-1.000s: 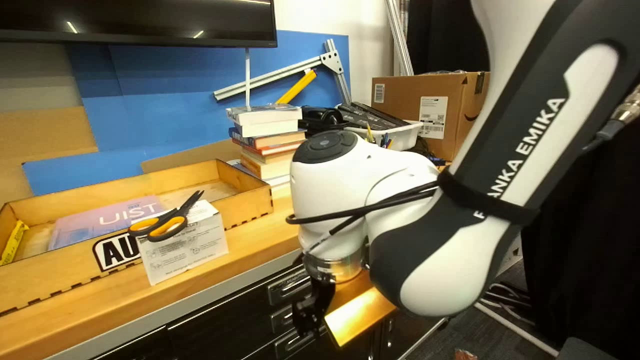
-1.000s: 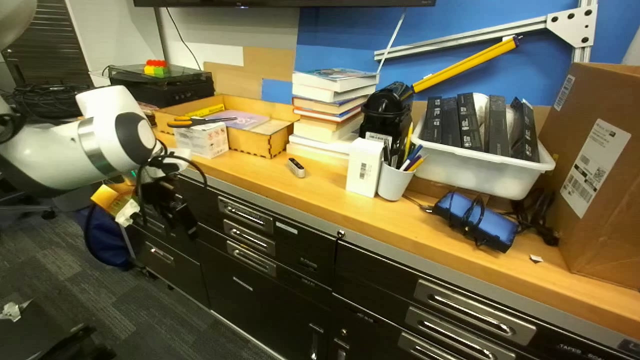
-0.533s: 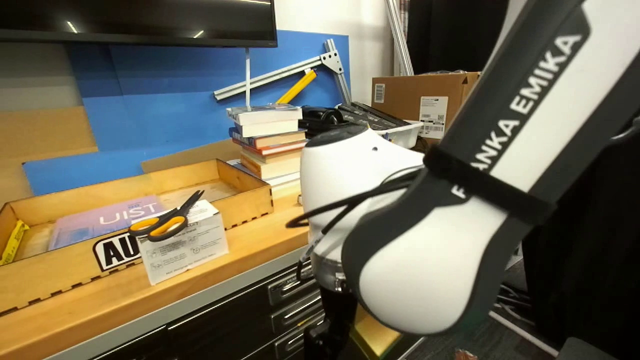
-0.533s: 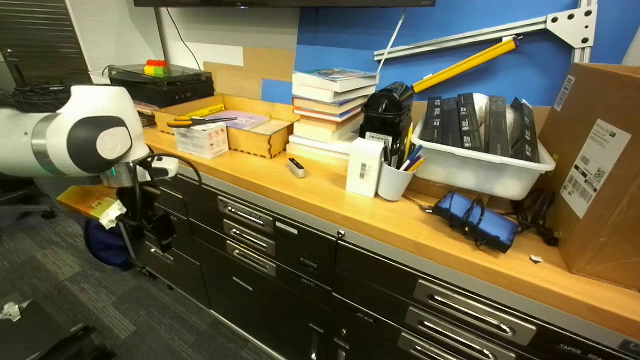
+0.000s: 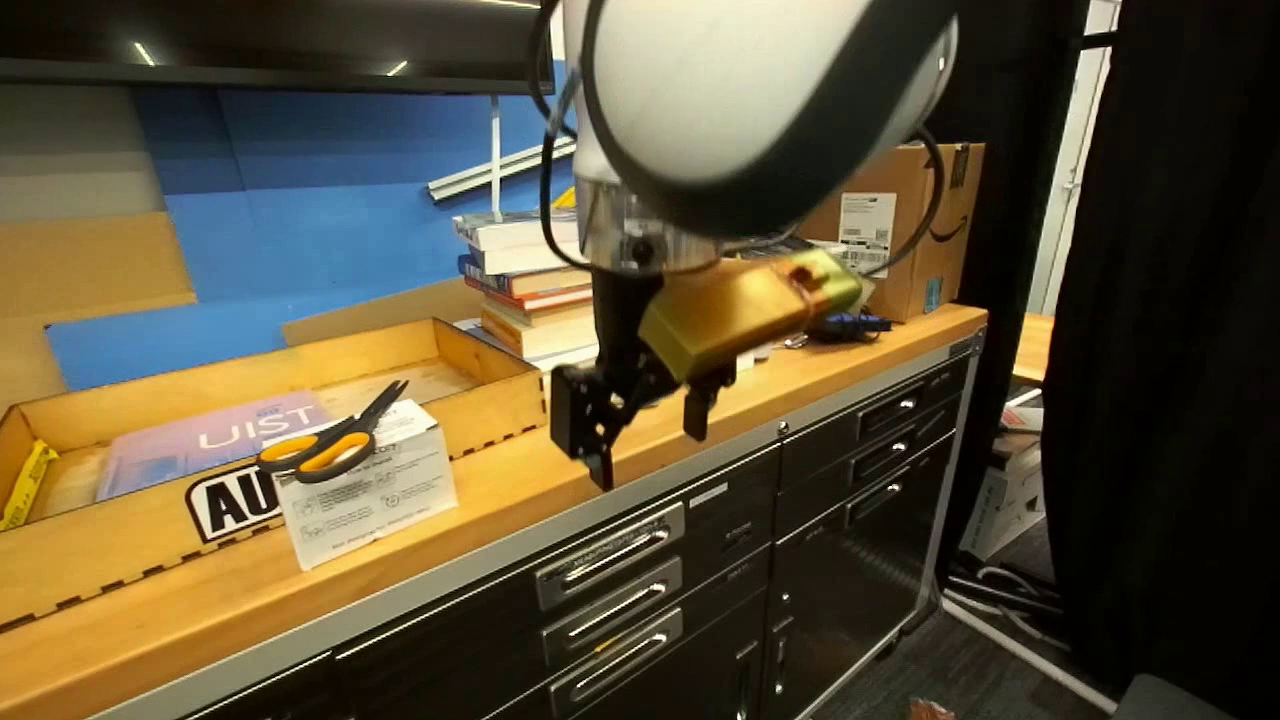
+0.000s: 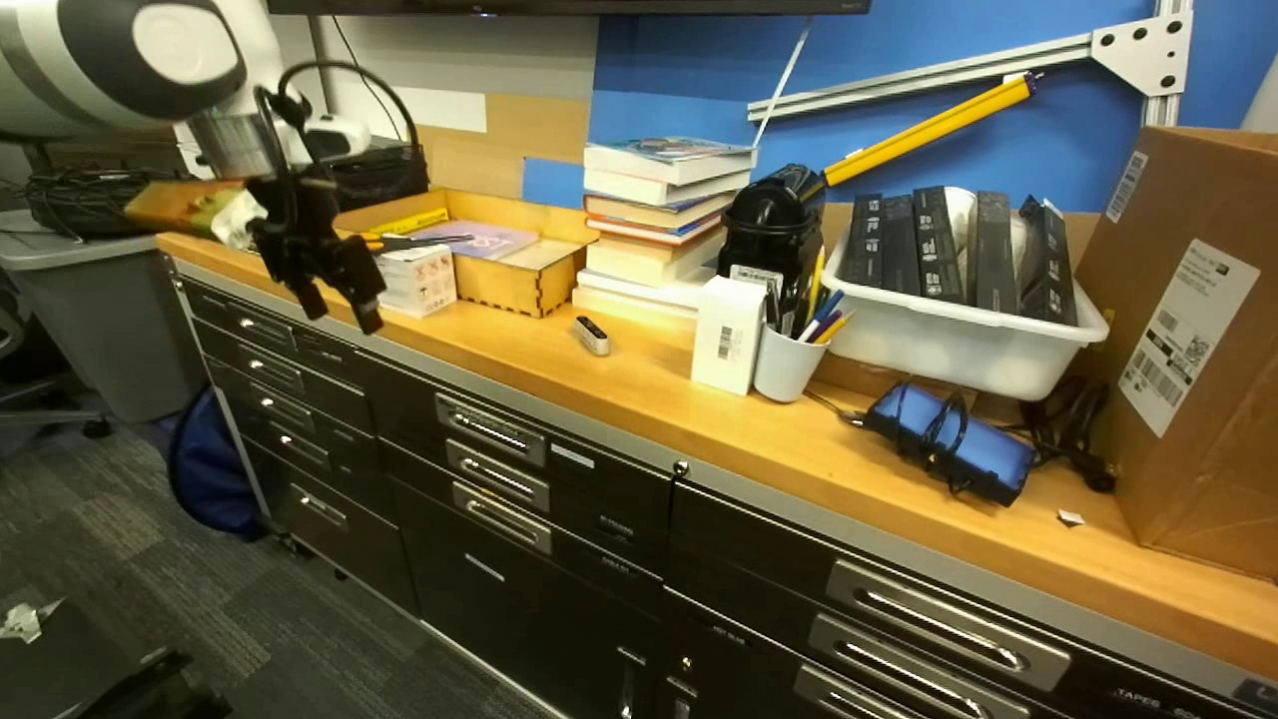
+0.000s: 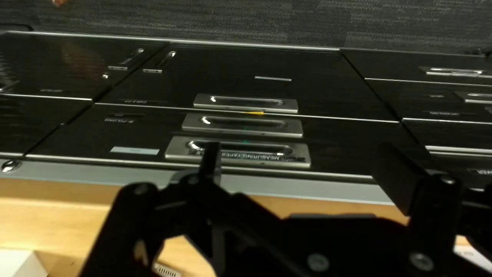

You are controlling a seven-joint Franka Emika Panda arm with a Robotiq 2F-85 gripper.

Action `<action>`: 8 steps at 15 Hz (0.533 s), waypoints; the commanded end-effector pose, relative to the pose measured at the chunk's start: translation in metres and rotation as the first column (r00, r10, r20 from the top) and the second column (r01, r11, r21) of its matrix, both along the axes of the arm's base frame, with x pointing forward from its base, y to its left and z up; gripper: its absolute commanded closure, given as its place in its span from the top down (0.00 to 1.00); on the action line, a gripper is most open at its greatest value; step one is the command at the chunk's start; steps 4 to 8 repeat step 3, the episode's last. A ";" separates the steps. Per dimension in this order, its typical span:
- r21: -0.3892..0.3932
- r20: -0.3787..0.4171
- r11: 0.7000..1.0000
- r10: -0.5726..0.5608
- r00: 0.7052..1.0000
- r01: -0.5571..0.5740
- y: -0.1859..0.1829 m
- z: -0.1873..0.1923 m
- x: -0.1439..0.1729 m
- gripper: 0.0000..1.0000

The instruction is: Pick up the blue object from the base top and put it in the open drawer and close it

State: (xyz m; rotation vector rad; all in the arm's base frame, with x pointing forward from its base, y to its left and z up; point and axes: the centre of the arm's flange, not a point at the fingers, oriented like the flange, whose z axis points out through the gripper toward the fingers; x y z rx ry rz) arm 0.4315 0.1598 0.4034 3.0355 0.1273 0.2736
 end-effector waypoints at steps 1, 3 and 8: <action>-0.008 -0.003 1.000 -0.008 1.000 0.008 -0.001 0.024 0.003 1.00; -0.013 0.004 1.000 -0.015 1.000 0.015 -0.003 0.059 0.005 1.00; -0.013 0.004 1.000 -0.015 1.000 0.015 -0.003 0.059 0.005 1.00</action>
